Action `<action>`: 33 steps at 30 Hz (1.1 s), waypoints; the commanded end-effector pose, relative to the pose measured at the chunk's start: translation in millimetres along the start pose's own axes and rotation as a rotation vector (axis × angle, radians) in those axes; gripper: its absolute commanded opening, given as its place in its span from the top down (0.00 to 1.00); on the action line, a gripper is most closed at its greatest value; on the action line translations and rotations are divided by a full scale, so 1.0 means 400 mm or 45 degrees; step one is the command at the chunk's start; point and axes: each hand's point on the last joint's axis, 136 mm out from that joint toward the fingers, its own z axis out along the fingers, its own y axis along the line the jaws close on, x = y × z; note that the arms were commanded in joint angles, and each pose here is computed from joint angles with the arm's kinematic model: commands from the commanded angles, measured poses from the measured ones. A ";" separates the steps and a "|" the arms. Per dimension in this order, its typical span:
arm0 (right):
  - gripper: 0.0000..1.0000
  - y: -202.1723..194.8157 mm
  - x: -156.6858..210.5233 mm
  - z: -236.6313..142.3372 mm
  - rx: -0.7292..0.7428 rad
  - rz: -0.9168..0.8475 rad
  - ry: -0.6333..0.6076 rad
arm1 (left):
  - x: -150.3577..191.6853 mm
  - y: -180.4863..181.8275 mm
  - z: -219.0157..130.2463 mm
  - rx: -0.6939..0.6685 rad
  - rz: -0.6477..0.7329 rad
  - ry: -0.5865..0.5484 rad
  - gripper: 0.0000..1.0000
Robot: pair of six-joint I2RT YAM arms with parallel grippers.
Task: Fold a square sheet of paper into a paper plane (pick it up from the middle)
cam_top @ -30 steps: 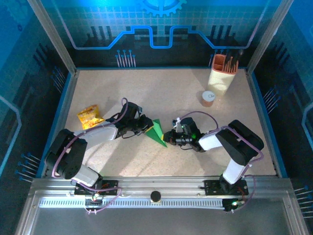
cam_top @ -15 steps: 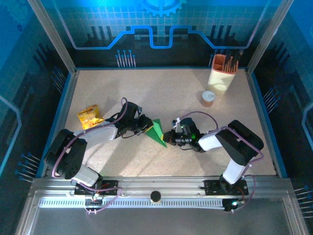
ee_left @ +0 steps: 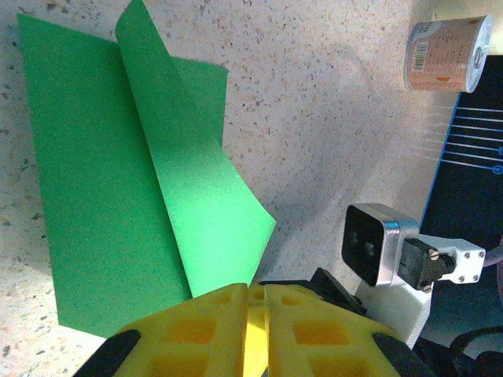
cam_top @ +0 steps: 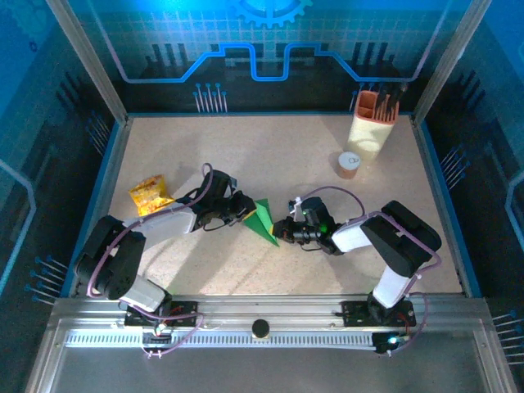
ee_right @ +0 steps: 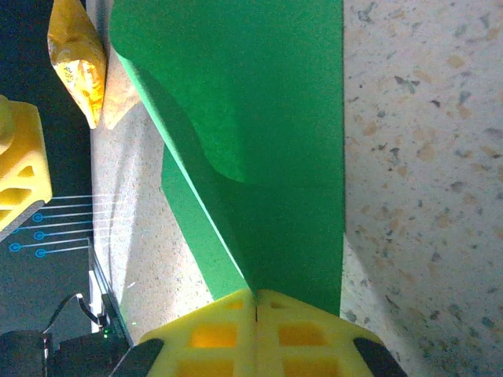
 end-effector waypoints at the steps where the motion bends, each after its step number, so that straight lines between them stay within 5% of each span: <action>1: 1.00 -0.002 0.006 0.006 -0.008 0.004 0.004 | -0.003 -0.016 -0.017 0.029 -0.019 -0.004 0.85; 15: 1.00 -0.016 0.015 0.004 0.069 -0.016 0.012 | 0.003 -0.002 0.012 0.026 -0.020 0.035 0.86; 33: 1.00 -0.033 0.027 0.017 0.061 0.026 -0.010 | 0.042 0.132 0.095 -0.114 -0.112 0.120 0.89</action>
